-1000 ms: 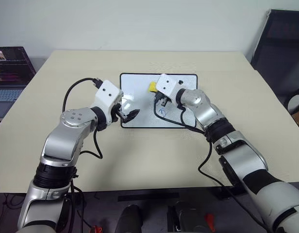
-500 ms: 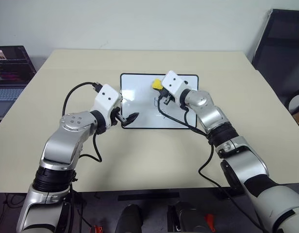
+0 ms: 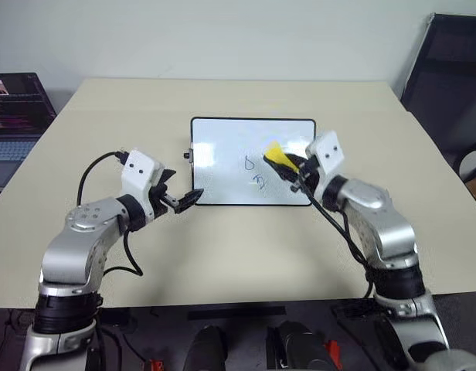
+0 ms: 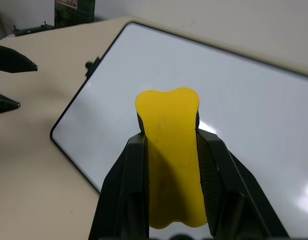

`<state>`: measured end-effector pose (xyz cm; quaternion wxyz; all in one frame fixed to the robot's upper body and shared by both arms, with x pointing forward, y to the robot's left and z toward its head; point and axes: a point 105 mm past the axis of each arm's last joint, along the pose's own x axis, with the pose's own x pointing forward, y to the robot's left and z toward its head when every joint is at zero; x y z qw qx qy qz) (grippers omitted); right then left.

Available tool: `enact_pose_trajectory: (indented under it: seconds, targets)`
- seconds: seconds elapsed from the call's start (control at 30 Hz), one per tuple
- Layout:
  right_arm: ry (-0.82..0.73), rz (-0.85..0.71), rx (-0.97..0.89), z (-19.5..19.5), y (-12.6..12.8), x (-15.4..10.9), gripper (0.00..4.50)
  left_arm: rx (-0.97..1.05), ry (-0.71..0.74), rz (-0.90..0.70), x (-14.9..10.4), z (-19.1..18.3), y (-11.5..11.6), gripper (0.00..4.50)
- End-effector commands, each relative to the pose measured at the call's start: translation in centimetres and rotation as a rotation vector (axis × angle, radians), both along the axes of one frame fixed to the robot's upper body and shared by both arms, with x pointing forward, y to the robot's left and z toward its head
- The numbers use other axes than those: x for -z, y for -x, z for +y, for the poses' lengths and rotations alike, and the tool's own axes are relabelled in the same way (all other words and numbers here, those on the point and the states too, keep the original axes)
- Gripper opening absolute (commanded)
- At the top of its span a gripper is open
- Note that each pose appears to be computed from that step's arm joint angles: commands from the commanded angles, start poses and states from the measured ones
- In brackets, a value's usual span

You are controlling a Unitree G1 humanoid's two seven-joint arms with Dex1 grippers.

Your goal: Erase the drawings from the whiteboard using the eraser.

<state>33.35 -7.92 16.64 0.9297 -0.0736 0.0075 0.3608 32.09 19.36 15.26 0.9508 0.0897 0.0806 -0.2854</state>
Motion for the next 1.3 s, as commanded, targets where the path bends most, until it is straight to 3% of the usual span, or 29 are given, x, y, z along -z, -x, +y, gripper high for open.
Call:
enact_pose_trajectory:
  seconds: [0.03, 0.33, 0.5, 0.7, 1.1, 1.3]
  targets:
    - [-0.031, -0.007, -0.002, -0.3, 1.4, -0.2, 0.97, -0.003, 0.021, -0.068, -1.1, 0.2, 0.4, 4.50]
    - [-0.015, 0.001, 0.026, -0.5, 1.4, 0.5, 0.97, -0.016, 0.011, -0.054, -0.3, 0.7, 0.6, 4.50]
    - [0.205, -0.190, 0.037, 1.3, -1.7, -1.5, 0.97, 0.010, -0.034, -0.047, 0.0, 0.2, 0.3, 4.50]
    - [0.346, -0.255, -0.041, 4.8, -4.4, -2.1, 0.97, 0.039, -0.044, -0.050, -0.1, -0.5, 0.0, 4.50]
    - [0.437, -0.249, -0.037, 6.3, -8.4, -2.4, 0.97, 0.058, -0.065, -0.065, -0.4, -1.3, 0.2, 4.50]
    - [0.519, -0.174, -0.124, 6.1, -8.0, -0.3, 0.97, 0.070, -0.062, -0.068, -0.7, -2.1, 0.1, 4.50]
